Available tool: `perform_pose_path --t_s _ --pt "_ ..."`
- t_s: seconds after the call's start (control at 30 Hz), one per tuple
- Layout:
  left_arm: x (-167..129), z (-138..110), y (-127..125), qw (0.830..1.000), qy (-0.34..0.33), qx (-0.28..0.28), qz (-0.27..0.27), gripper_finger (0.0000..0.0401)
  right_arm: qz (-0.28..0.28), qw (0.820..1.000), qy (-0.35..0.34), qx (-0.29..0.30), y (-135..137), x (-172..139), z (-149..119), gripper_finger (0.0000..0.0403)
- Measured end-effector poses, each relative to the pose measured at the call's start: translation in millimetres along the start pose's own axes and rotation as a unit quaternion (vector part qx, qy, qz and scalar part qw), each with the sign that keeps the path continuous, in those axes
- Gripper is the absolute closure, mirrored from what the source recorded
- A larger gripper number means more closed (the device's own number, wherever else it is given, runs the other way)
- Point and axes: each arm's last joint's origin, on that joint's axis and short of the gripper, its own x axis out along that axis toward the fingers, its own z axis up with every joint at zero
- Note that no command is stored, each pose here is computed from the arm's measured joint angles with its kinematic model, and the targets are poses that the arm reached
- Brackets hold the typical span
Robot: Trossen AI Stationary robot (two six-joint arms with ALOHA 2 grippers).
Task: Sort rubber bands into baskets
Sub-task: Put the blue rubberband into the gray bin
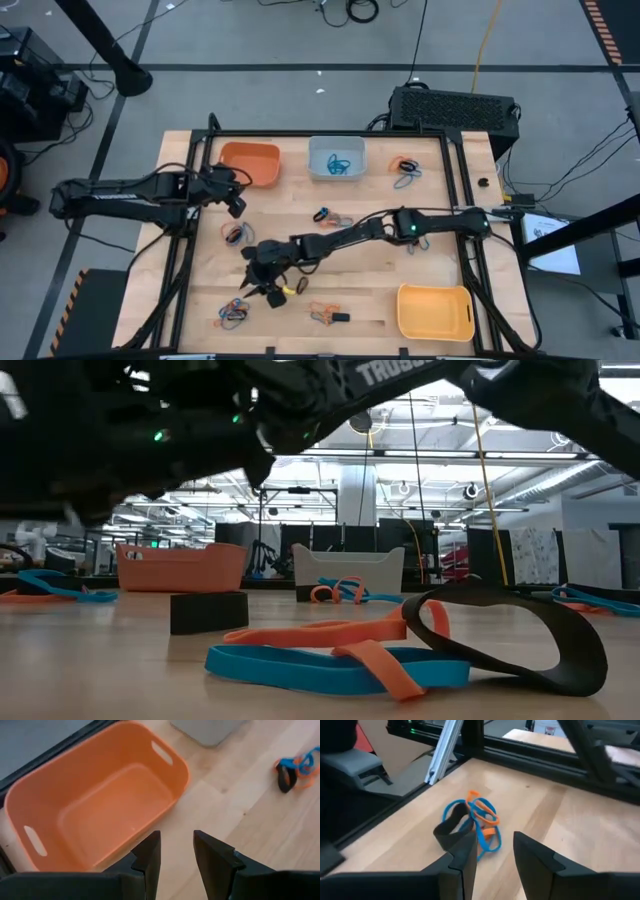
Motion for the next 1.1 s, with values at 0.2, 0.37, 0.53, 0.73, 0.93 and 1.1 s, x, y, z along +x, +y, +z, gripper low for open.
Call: perform_pose_path --t_s 0.2,0.37,0.53,0.73,0.93,1.1 --pt "7.5 -11.4 -0.6 1.0 0.019 0.002 0.0 0.0278 -0.05 0.999 0.0 0.015 7.3 9.5 -3.3 0.0284" --pt "7.1 -14.0 -3.9 1.0 0.024 0.003 -0.017 0.0278 -0.085 0.996 0.006 0.005 20.8 14.8 -2.2 0.0284" --pt "6.0 -15.1 -6.1 0.999 0.023 0.01 -0.022 0.0278 -0.081 0.996 -0.008 0.04 29.4 26.3 -16.6 0.0284" --pt "5.0 -16.3 -8.0 0.999 0.024 0.018 -0.028 0.0278 -0.087 0.991 -0.03 0.096 22.4 31.2 -30.3 0.0284" --pt "4.3 -16.9 -9.2 0.999 0.023 0.023 -0.031 0.0278 -0.088 0.989 -0.016 0.114 21.0 31.0 -33.9 0.0284" --pt "4.4 -17.0 -9.1 0.999 0.023 0.023 -0.03 0.0278 -0.072 0.99 -0.002 0.125 23.9 31.8 -36.4 0.0284"
